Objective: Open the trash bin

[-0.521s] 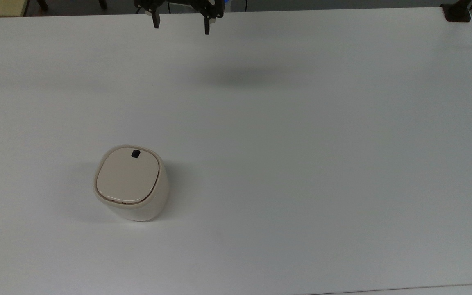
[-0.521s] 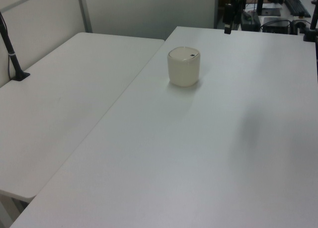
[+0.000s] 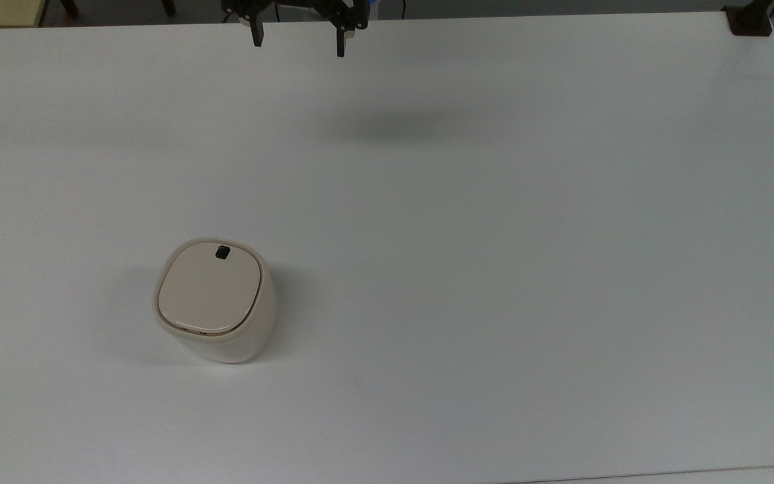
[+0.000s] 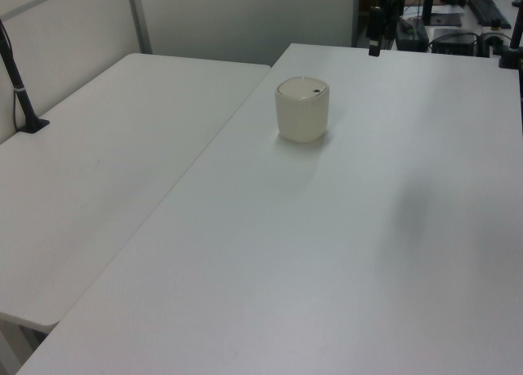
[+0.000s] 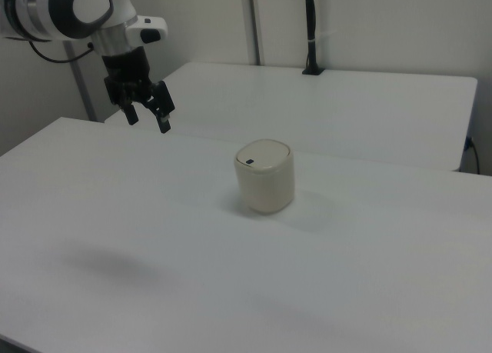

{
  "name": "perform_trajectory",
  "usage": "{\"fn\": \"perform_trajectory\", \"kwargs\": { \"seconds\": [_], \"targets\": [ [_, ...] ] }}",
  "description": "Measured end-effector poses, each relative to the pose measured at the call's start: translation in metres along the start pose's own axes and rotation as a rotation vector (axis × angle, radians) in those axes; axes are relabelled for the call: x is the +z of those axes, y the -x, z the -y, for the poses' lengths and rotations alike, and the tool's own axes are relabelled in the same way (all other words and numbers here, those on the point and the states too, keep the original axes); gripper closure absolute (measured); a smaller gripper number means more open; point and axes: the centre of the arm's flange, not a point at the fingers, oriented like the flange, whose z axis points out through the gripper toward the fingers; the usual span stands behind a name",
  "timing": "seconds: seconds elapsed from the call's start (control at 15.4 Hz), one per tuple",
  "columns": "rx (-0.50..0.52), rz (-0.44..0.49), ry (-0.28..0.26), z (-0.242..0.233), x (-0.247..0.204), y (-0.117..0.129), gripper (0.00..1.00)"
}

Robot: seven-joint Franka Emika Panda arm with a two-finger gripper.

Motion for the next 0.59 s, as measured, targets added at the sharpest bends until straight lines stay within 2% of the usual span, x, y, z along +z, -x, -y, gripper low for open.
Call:
{"fn": "perform_trajectory", "kwargs": {
  "seconds": [0.59],
  "targets": [
    [0.007, 0.000, 0.000, -0.0034, 0.0002, -0.0005, 0.00]
  ]
}}
